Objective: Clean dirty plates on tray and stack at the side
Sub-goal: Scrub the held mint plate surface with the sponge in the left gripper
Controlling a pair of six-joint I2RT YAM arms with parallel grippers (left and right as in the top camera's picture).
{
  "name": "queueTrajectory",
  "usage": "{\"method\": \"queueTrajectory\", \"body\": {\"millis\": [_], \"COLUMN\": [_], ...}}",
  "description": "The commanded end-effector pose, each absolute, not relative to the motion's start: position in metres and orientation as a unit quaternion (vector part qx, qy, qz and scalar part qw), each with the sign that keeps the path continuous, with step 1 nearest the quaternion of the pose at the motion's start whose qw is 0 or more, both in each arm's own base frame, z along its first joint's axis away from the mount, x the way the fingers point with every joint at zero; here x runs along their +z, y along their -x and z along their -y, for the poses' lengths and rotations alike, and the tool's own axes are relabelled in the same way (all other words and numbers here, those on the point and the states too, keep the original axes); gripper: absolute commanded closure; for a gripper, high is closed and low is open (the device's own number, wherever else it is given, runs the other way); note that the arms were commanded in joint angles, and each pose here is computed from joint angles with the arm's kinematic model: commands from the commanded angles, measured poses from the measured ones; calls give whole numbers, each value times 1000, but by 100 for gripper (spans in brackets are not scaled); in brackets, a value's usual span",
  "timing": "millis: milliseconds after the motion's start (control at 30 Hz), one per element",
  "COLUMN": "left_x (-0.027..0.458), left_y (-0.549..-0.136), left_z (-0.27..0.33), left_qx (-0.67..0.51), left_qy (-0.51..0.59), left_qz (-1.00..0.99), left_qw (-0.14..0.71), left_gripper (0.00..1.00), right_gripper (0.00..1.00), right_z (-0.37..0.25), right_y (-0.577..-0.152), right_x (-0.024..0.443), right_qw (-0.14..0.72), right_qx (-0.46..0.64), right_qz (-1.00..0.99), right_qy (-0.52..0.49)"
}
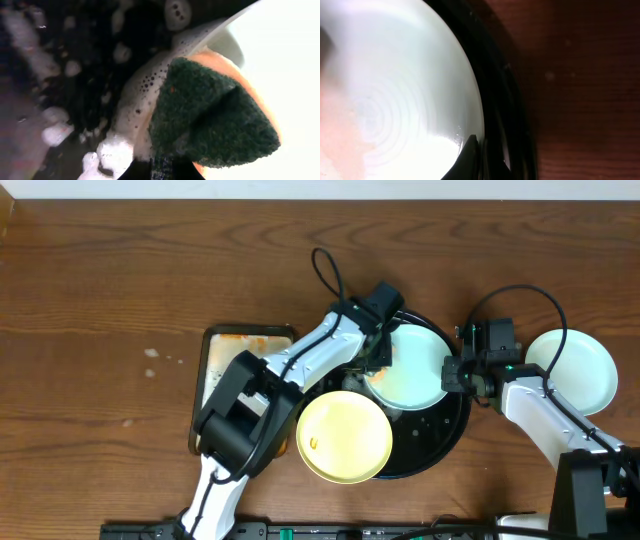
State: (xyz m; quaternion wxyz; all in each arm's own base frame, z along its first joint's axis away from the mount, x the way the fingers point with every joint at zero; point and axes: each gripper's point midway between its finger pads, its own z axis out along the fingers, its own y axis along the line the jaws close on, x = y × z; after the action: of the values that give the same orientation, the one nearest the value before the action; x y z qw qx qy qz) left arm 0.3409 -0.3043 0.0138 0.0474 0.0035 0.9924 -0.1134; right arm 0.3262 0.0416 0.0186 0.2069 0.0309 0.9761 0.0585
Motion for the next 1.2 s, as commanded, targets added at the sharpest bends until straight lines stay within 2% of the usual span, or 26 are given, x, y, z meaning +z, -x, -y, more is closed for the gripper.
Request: {"method": "queueTrajectory", "body": {"millis": [0,200,367,533,667,900,1167], "left_x": [28,40,44,42,53,111,135], "left_y": [-364,-352,-351,-345,-350,-362,-352], "left_z": [296,300,325,326,302,251,163], "left_qx": [-75,-66,-122,-103,-58,-24,52], "left_qy": [-9,-9,-16,-26,-20,1,34], "left_qz": [-993,-995,-990,-992,-994,-990,-993], "left_qw": [91,72,69,75,94,140,98], "left_gripper": [92,92,92,92,92,92,85], "right_gripper": [99,99,99,99,99,99,99], "right_z": [-33,-33,-33,-33,-33,-35,-48], "right_y": [-326,-325,-325,-324,-328,-344,-356], "right_x": [19,19,19,18,20,41,100], "right_qw": [208,208,207,205,214,246,330], "right_qx": [35,35,35,34,31,26,3], "right_qz": [-977,-977,-977,-978,-976,-969,-942], "right_qy": [-33,-32,-32,-32,-15,22,55]}}
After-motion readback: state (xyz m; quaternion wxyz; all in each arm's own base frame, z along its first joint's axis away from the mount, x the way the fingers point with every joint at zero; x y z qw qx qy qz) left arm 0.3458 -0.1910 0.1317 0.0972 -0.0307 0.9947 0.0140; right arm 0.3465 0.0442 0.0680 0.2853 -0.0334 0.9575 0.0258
